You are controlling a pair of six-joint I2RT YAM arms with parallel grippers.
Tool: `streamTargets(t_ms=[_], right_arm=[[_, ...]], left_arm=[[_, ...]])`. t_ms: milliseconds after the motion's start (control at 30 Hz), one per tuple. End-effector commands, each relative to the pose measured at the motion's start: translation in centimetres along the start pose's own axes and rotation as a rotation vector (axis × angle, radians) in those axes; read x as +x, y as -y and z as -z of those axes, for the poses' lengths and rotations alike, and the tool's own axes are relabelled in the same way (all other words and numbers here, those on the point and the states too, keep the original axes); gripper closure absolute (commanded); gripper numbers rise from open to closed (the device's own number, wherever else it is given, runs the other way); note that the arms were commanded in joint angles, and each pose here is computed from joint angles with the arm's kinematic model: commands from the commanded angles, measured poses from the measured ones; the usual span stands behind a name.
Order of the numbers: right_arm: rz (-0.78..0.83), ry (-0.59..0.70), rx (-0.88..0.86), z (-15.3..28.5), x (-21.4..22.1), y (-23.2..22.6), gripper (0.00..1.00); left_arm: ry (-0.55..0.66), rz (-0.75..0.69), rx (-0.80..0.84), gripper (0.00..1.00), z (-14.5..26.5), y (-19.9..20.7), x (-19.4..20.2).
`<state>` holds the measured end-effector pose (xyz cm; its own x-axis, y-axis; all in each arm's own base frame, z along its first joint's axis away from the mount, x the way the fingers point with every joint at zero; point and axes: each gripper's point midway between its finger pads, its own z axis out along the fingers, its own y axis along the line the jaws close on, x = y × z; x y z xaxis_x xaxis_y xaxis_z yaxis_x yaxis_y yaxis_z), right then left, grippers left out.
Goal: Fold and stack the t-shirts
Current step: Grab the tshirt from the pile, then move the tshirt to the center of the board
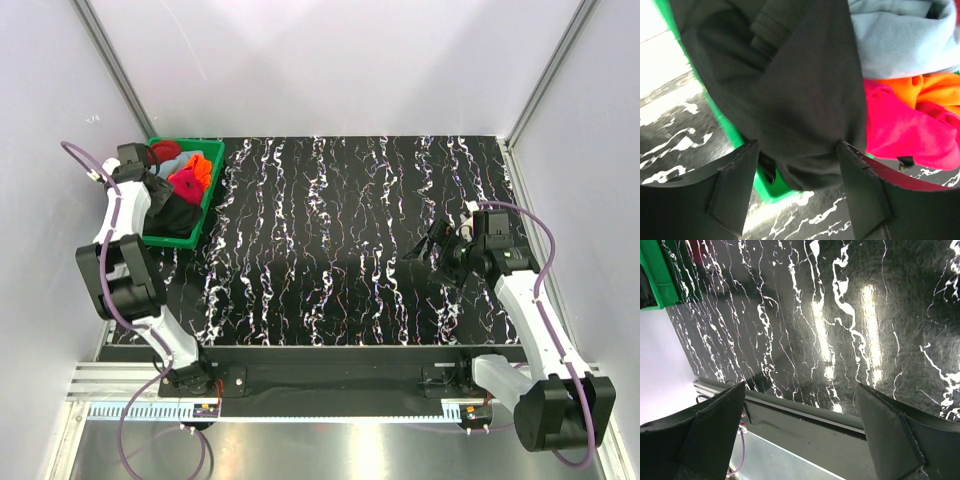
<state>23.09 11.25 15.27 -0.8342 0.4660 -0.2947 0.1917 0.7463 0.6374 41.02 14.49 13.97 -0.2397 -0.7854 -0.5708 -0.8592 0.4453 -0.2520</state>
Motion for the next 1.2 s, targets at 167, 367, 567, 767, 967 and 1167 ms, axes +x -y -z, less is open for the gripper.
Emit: streamTargets(t_ms=[167,367,567,767,967,1167], right_arm=[[0.082,0.051,0.003,0.5,-2.1,-1.0,0.0],[0.103,0.037,-0.012,0.3,-2.2,-2.0,0.0],[0.177,0.022,-0.038,0.3,-1.5,-3.8,0.0],[0.197,0.006,-0.07,0.8,-0.2,-4.6,0.0],[0.202,0.005,-0.097,1.3,0.2,-5.4,0.0],[0.207,-0.008,-0.138,1.8,0.4,-6.6,0.0]], left_arm=[[-0.005,0.0,0.146,0.65,-2.1,2.4,-2.3],[0.06,0.048,0.217,1.0,3.3,2.6,-3.7],[0.146,0.093,0.301,1.0,9.3,3.1,-6.0],[0.278,0.117,0.538,1.0,19.2,7.6,-11.1],[0.34,-0.061,0.774,1.0,31.5,11.8,-9.9],[0.121,-0.276,1.015,1.0,38.0,12.7,1.9]])
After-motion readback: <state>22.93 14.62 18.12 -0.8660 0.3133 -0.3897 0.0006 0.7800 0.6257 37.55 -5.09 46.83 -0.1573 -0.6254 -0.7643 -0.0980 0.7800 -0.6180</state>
